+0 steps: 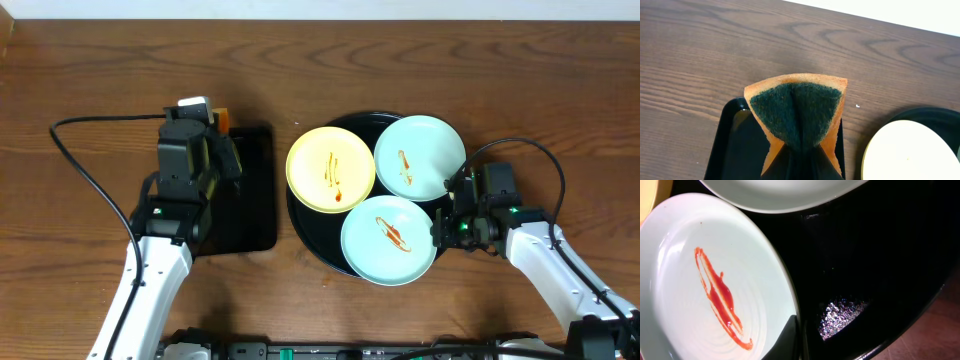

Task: Clean dirty plates on tray and stack at the side
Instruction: 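Lift the sponge with the left gripper off the small tray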

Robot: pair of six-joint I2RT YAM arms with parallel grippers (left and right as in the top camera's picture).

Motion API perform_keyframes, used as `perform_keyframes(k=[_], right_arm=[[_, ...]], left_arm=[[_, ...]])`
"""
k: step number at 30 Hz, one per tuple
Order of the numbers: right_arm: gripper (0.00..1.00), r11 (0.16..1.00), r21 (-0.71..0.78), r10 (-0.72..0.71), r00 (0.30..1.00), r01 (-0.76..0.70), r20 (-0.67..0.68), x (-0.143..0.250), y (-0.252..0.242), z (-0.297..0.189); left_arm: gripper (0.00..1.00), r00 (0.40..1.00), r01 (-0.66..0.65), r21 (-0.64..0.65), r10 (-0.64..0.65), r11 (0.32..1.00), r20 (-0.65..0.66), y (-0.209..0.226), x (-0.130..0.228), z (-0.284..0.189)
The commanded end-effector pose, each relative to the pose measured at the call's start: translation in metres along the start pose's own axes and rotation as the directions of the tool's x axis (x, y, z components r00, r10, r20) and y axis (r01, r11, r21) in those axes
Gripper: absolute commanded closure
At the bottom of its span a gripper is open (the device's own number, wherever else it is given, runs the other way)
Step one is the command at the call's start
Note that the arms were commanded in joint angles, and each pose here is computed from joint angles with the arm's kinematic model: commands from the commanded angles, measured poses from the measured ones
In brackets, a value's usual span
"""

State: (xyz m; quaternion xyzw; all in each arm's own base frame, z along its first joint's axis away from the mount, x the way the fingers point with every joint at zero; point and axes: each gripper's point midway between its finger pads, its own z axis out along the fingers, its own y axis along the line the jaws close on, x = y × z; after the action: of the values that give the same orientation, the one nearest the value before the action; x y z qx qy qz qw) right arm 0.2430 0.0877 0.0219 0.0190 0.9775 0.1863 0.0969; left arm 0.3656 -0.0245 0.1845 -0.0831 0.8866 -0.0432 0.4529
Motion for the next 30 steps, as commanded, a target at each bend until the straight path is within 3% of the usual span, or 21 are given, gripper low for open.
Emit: perform_keyframes(k=[1,16,22,30], right_arm=[[0.99,1.0,-0.007,0.0,1.0,0.001,0.008,-0.005,0.006,0.0],[0.99,1.0,-0.009,-0.003,1.0,0.003,0.014,-0.006,0.006,0.0],[0.99,1.0,-0.009,-0.003,1.0,0.003,0.017,-0.007,0.006,0.0],[0.99,1.0,-0.008,-0.001,1.0,0.002,0.013,-0.006,0.006,0.0]], left_arm=[[0.92,1.0,-0.003,-0.003,0.003,1.0,0.025,0.001,-0.005,-0.004],[0.93,1.0,0.018,-0.004,-0.018,1.0,0.003,0.0,0.0,-0.003],[0.93,0.982,0.087,-0.039,-0.092,0.995,-0.166,-0.002,0.045,0.008],[0.92,0.92,0.038,0.046,-0.017,0.998,-0.391,-0.037,0.111,0.043]])
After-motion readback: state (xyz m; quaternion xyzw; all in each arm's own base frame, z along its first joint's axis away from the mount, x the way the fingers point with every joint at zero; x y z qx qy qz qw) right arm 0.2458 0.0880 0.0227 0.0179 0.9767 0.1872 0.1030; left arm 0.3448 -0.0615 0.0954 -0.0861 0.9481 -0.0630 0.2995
